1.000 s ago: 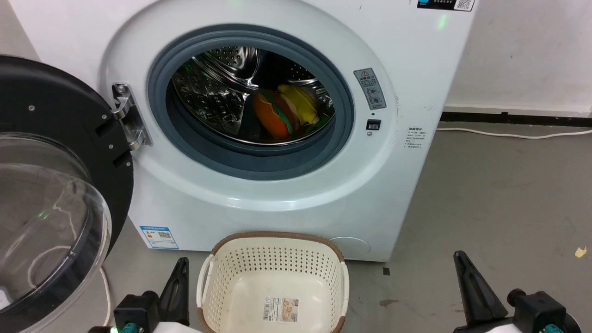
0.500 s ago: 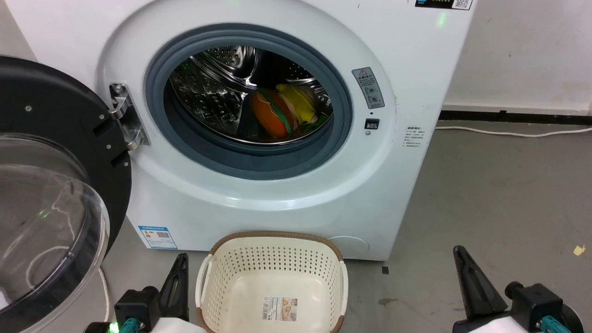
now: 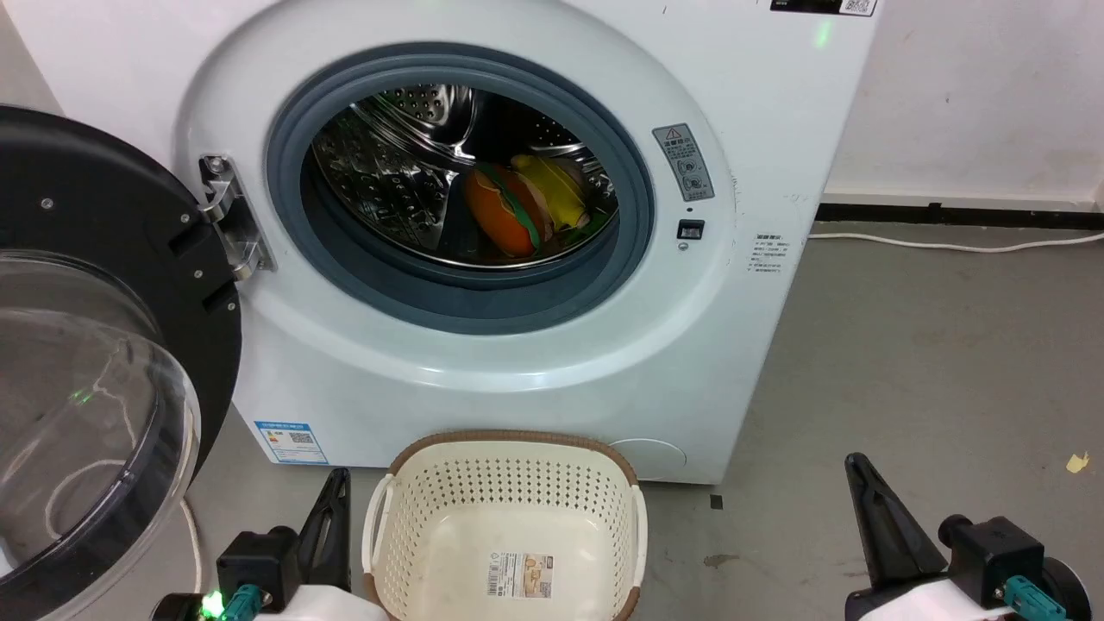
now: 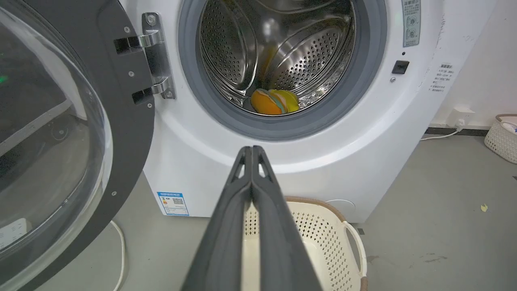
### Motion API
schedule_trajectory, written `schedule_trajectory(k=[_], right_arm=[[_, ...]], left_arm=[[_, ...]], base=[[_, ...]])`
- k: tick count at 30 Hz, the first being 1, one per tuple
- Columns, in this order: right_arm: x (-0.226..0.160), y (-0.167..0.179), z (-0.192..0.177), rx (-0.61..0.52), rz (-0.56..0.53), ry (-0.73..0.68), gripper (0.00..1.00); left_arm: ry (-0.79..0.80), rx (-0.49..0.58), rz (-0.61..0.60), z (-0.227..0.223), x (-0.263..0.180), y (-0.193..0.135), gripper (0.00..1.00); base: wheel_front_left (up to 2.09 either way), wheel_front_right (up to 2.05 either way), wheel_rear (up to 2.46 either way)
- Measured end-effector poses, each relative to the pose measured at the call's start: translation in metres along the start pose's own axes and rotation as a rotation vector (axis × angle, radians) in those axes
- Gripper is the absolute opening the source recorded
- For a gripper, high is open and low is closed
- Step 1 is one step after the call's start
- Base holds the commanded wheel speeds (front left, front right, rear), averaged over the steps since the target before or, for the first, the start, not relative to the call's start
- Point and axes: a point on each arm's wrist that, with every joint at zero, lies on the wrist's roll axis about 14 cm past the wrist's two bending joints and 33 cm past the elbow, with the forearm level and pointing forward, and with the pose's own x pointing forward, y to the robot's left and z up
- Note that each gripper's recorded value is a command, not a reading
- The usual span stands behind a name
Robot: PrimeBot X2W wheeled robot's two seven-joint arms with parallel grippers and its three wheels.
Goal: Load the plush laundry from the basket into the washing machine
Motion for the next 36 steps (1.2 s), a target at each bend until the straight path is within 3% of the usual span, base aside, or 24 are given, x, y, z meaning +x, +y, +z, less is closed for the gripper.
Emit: schedule_trajectory(k=[36], right_arm=[[0.007,-0.009,-0.002,-0.05,-0.022,0.052,0.0]], left_arm=[[0.013,0.054,0.003,0.009,0.01,-0.001,0.0]], base=[[0.0,0.0,0.0]])
